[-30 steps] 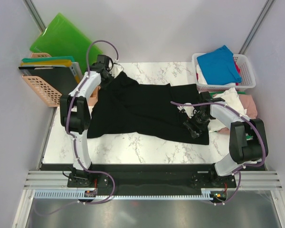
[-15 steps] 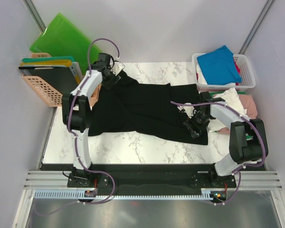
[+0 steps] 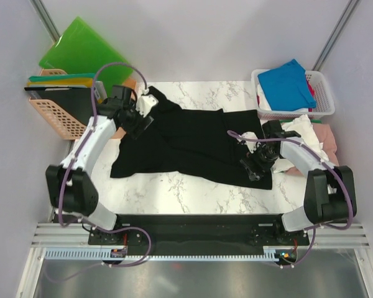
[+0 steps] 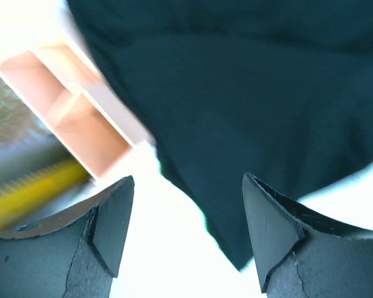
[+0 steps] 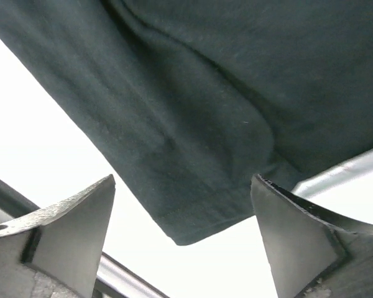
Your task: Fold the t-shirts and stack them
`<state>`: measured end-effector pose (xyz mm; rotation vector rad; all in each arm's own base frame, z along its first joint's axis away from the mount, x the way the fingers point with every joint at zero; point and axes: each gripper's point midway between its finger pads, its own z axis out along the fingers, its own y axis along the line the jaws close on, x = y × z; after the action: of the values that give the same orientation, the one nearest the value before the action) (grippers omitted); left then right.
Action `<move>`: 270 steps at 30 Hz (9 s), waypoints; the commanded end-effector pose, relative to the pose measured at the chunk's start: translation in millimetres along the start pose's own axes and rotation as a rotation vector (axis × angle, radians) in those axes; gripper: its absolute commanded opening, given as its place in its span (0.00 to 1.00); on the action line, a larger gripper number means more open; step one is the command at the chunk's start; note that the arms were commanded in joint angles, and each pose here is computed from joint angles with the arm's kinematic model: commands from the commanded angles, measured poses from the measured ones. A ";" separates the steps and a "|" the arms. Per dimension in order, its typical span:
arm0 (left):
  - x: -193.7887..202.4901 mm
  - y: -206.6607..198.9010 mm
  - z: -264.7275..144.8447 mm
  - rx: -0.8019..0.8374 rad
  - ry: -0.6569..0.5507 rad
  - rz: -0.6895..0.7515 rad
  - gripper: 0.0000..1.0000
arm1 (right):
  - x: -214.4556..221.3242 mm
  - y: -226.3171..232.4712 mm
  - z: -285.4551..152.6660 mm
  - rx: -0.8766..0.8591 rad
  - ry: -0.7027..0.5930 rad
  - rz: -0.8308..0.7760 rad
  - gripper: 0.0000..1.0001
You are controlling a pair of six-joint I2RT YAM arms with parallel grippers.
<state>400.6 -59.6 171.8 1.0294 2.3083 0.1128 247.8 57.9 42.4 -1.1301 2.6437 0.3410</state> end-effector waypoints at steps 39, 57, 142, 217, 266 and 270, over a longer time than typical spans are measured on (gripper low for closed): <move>68.5 -62.1 -66.5 -0.021 -0.156 -0.222 0.82 | -258.5 121.9 109.6 -0.231 -0.186 -0.256 0.98; 71.1 -61.9 -56.4 -0.004 -0.131 -0.220 0.82 | -98.2 165.7 107.6 -0.349 0.117 -0.428 0.98; -24.8 -49.3 222.6 0.203 0.104 -0.172 1.00 | -147.8 -159.7 83.5 0.351 -0.165 0.434 0.98; -55.6 11.5 -74.2 0.061 -0.423 -0.332 1.00 | -149.5 -85.4 -109.3 0.165 -0.398 0.299 0.78; -83.2 66.8 184.4 -0.180 -0.012 -0.227 0.88 | -218.2 -105.0 17.8 0.183 -0.179 0.261 0.76; -88.1 67.6 188.6 -0.175 -0.021 -0.226 0.81 | -209.4 -104.1 26.4 0.177 -0.149 0.258 0.76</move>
<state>581.0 -101.4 61.4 0.7304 2.3799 0.2005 466.9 136.6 52.2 -0.6651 2.6753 0.2293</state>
